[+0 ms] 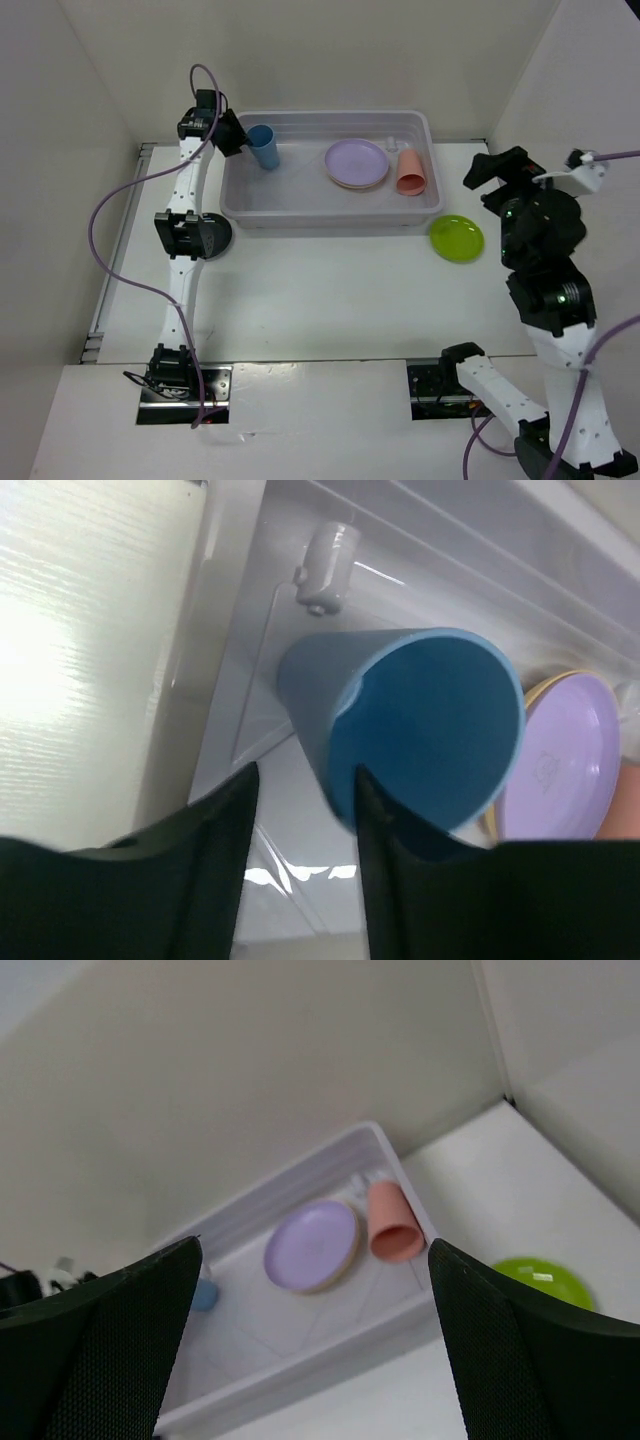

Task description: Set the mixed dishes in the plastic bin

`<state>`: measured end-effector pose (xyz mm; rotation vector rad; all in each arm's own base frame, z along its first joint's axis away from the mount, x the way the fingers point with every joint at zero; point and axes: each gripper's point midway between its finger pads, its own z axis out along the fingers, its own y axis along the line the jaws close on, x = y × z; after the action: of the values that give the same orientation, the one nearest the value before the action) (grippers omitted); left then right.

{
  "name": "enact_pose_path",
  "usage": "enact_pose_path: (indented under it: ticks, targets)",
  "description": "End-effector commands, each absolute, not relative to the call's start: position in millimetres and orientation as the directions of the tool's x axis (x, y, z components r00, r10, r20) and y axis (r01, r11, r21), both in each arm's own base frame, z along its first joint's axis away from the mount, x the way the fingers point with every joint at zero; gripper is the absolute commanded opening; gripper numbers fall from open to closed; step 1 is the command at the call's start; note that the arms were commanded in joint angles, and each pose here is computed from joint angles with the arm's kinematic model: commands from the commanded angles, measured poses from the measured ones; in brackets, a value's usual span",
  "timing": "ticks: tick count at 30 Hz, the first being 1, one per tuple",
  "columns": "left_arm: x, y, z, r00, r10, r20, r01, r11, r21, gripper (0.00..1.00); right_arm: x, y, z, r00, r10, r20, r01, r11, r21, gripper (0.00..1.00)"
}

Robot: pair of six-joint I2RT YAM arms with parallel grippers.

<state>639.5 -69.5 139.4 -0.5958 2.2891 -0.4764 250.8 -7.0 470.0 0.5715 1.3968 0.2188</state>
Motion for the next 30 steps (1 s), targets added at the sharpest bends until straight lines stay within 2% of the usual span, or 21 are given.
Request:
enact_pose_path:
  ticks: [1, 4, 7, 9, 12, 16, 20, 21, 26, 30]
  targets:
    - [644.6, -67.5, 158.0, -0.611, -0.53, -0.588, -0.235, 0.831, -0.504, 0.53, 266.7, -9.7, 424.9, 0.122, 0.53, -0.839, 0.294, 0.788, 0.541, 0.98]
    - [642.8, -69.0, 184.1, -0.587, -0.529, -0.612, -0.205, 0.829, -0.52, 0.64, 273.6, -7.3, 384.6, 0.09, 0.574, -0.814, 0.334, 0.753, 0.567, 0.98]
    - [640.0, -70.2, 202.3, -0.575, -0.521, -0.631, -0.179, 0.832, -0.525, 0.71, 269.1, -11.1, 376.1, 0.12, 0.612, -0.782, 0.343, 0.714, 0.611, 0.98]
    - [637.9, -71.6, 212.0, -0.571, -0.513, -0.641, -0.158, 0.835, -0.527, 0.76, 272.5, -6.2, 363.9, 0.081, 0.625, -0.776, 0.353, 0.71, 0.609, 0.98]
    - [626.2, -74.8, 246.1, -0.555, -0.503, -0.662, -0.115, 0.835, -0.539, 0.79, 279.3, 2.4, 325.8, 0.005, 0.655, -0.756, 0.389, 0.695, 0.604, 0.98]
    - [608.3, -73.7, 295.5, -0.519, -0.497, -0.695, -0.057, 0.832, -0.552, 0.8, 278.6, -5.0, 305.5, 0.049, 0.689, -0.724, 0.406, 0.648, 0.644, 0.98]
    - [583.1, -72.7, 360.9, -0.448, -0.498, -0.743, 0.02, 0.824, -0.566, 0.82, 288.5, -9.3, 269.9, -0.018, 0.724, -0.689, 0.435, 0.626, 0.647, 0.98]
    - [569.6, -74.2, 388.4, -0.416, -0.497, -0.761, 0.056, 0.822, -0.567, 0.82, 289.8, -4.4, 252.6, -0.061, 0.744, -0.665, 0.432, 0.62, 0.655, 0.98]
    - [507.5, -64.6, 470.6, -0.337, -0.498, -0.799, 0.169, 0.802, -0.572, 0.85, 285.2, -23.7, 233.4, 0.024, 0.809, -0.587, 0.426, 0.522, 0.739, 0.93]
    - [461.5, -60.7, 487.9, -0.346, -0.45, -0.823, 0.175, 0.831, -0.528, 0.86, 295.6, -41.0, 185.8, -0.036, 0.862, -0.506, 0.49, 0.457, 0.742, 0.91]
